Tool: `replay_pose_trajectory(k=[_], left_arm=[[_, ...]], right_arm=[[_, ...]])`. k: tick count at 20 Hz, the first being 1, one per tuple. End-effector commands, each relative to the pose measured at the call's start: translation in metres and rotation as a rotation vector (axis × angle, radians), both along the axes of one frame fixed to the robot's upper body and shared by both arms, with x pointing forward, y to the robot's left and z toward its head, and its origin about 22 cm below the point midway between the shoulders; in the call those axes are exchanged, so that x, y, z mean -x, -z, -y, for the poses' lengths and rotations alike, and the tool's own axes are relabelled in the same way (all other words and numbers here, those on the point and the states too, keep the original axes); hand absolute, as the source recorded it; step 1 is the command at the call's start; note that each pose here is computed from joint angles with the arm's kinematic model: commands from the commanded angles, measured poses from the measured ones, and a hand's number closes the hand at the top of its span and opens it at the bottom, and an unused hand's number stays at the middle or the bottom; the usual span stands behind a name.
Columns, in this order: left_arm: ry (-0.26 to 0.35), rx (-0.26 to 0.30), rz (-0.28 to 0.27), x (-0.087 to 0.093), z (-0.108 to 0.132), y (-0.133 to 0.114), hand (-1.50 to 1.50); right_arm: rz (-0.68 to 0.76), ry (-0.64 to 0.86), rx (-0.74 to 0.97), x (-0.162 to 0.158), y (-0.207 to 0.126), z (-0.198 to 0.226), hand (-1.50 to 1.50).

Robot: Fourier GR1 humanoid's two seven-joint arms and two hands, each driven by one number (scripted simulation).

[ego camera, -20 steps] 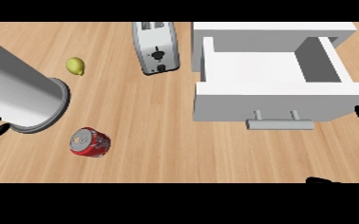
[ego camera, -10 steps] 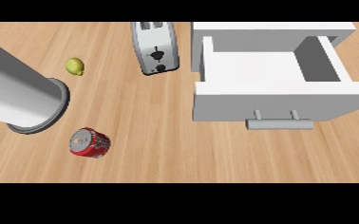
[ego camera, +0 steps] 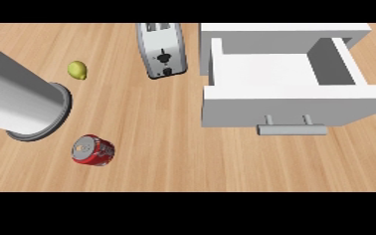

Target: Pick up the can, place it into the drawer and close the drawer

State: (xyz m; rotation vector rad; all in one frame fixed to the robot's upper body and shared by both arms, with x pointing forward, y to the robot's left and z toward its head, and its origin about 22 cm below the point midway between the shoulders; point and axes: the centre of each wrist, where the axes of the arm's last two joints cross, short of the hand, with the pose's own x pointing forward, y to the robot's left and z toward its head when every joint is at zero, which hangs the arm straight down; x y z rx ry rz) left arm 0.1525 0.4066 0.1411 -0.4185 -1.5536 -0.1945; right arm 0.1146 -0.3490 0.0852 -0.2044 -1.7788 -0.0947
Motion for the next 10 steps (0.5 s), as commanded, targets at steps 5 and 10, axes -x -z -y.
replay_pose_trajectory(k=[5,10], left_arm=[[0.010,0.029,-0.065,-0.016,0.013,0.031,-1.50],[-0.023,0.018,-0.093,-0.044,0.039,0.025,-1.50]], right_arm=[[0.013,0.005,-0.018,0.010,-0.004,-0.011,-1.50],[-0.001,-0.008,0.000,0.010,-0.021,0.017,-1.50]])
